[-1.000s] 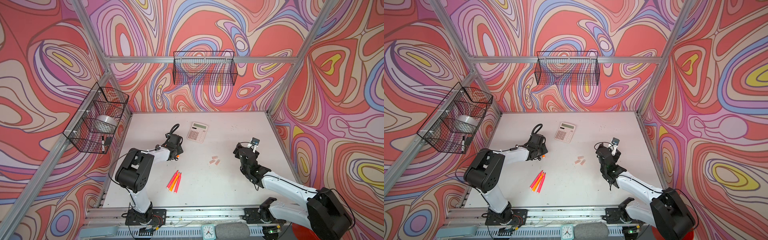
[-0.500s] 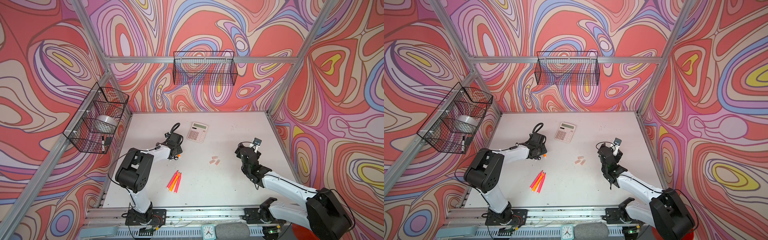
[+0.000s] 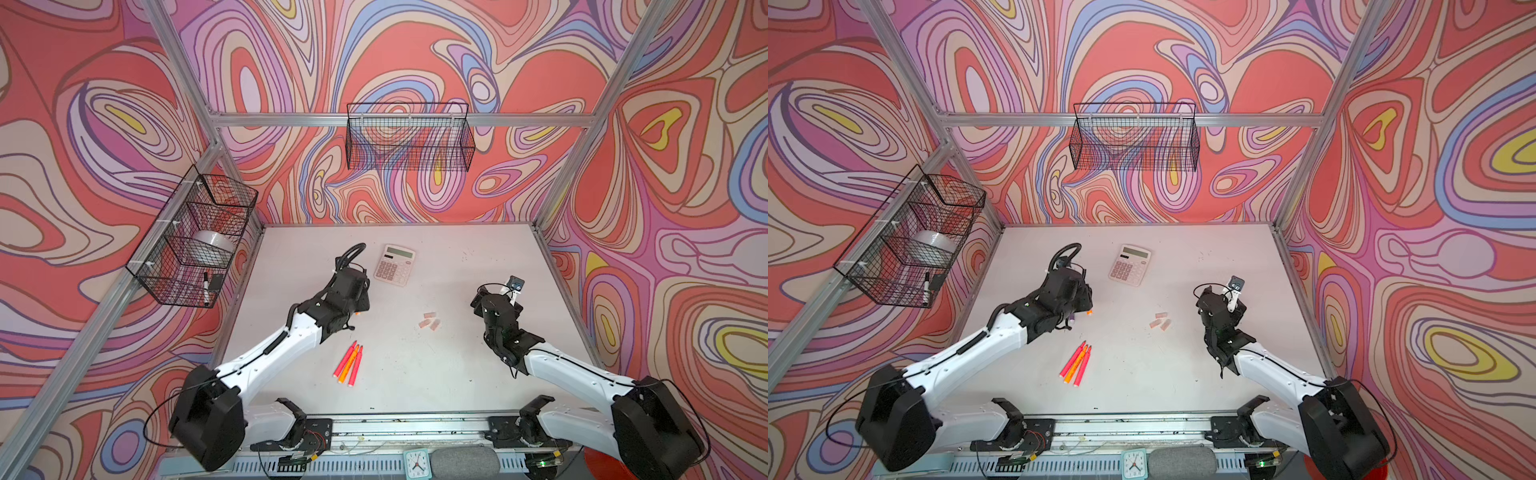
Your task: Insert the pens into the pen caps
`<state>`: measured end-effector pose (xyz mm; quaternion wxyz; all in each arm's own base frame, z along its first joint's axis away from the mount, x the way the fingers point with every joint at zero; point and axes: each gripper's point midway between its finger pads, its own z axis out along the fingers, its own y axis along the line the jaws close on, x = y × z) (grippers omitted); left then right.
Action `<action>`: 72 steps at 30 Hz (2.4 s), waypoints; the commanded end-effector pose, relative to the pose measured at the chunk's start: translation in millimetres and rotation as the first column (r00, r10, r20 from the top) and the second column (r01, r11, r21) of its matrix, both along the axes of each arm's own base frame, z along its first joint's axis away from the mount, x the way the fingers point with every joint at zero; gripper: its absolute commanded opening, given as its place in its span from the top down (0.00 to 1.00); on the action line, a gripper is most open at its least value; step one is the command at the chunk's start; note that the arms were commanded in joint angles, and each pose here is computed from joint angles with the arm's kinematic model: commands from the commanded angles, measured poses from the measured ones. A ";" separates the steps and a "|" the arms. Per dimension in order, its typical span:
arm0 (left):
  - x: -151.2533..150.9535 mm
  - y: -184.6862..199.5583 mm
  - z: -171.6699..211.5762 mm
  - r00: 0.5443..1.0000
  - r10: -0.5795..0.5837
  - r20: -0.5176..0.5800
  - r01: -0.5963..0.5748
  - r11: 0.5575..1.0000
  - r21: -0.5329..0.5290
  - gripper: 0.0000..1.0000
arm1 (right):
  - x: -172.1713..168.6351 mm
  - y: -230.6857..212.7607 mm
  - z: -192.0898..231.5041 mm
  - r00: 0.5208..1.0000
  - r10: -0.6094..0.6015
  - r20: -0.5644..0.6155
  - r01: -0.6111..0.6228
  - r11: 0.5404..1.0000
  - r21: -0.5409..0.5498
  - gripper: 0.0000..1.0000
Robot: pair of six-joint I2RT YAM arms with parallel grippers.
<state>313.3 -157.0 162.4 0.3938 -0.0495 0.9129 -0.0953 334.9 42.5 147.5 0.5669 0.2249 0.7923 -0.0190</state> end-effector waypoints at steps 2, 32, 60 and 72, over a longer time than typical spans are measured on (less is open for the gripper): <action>-68.2 10.3 -61.3 0.976 -0.088 -0.201 0.108 0.990 0.087 0.46 | -0.1 -2.4 -0.4 1.000 -0.006 -0.017 0.007 1.000 0.008 0.15; -147.3 -0.4 -131.4 0.904 -0.139 -0.404 0.246 0.943 0.225 0.59 | 1.7 -4.8 -5.7 0.999 0.000 -0.045 0.001 1.000 0.030 0.13; -167.9 8.0 -151.3 0.885 -0.091 -0.456 0.228 0.939 0.256 0.63 | -4.9 -8.2 -4.1 0.999 0.001 -0.048 0.002 0.999 0.048 0.13; -169.3 3.0 -164.8 0.877 -0.097 -0.470 0.240 0.937 0.255 0.91 | -6.1 -7.9 -1.0 0.999 0.003 -0.053 -0.001 0.999 0.053 0.14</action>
